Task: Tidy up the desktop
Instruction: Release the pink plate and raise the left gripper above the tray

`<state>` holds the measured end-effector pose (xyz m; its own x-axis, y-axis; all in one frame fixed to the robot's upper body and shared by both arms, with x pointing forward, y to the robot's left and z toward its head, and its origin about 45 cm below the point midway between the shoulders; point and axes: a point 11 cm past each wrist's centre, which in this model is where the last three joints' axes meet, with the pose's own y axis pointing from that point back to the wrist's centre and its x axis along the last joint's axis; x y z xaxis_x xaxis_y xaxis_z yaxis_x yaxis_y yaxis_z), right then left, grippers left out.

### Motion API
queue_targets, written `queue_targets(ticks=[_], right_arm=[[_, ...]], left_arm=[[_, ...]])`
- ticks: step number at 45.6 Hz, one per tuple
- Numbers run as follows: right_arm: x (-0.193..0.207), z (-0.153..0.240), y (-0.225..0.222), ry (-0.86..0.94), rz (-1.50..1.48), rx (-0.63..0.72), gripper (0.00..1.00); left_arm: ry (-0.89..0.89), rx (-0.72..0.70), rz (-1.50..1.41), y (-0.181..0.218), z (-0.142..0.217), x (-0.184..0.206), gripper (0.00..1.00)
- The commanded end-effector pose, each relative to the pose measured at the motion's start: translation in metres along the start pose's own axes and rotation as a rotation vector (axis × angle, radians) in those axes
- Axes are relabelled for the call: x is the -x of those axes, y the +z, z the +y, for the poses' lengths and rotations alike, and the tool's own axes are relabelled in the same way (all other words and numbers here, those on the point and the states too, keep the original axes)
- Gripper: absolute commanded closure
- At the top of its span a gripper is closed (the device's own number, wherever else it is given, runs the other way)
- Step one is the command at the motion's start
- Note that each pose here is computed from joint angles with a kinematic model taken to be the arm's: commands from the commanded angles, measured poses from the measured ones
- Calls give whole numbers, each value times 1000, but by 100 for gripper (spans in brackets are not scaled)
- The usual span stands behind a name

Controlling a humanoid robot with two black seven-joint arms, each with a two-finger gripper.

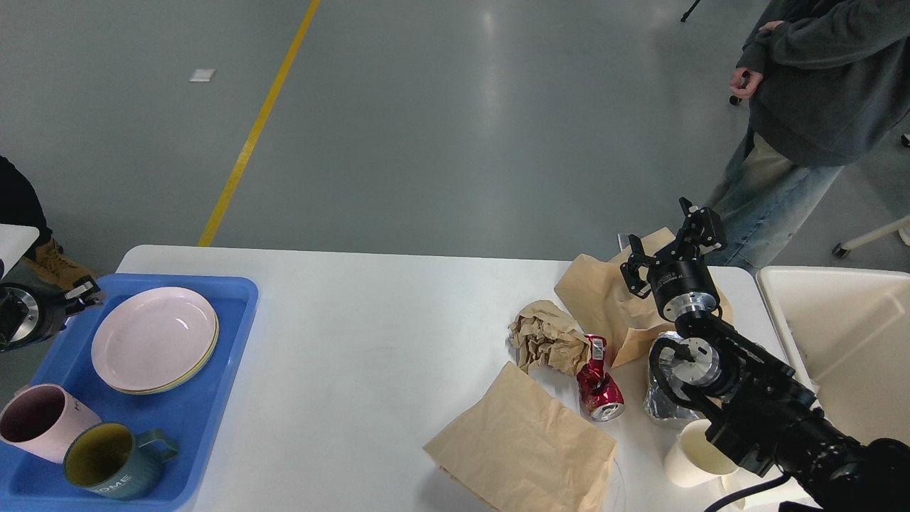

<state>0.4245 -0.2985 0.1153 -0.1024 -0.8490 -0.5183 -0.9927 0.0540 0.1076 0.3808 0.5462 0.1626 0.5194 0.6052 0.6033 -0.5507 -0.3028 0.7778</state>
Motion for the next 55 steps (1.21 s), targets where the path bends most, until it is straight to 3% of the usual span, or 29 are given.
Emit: queue_targets(ticks=[1,15,21,25,37,47,55], right_arm=[[0,0,0,1,0,1,0],[0,0,0,0,0,1,0],[0,0,0,0,0,0,0],[0,0,0,1,0,1,0],[0,0,0,1,0,1,0],[0,0,0,1,1,0,0],[0,0,0,1,0,1,0]], left_arm=[[36,8,2,2,-1,-2,8],[22,141,183,27,-4,7,5],[34,245,366,52,-9,16,5],[70,298,552,48,-19,38,5],[359,810,876,70,2,23,4],[273,781,943,91,2,15,4],[136,699,1208,95,1,3,4]])
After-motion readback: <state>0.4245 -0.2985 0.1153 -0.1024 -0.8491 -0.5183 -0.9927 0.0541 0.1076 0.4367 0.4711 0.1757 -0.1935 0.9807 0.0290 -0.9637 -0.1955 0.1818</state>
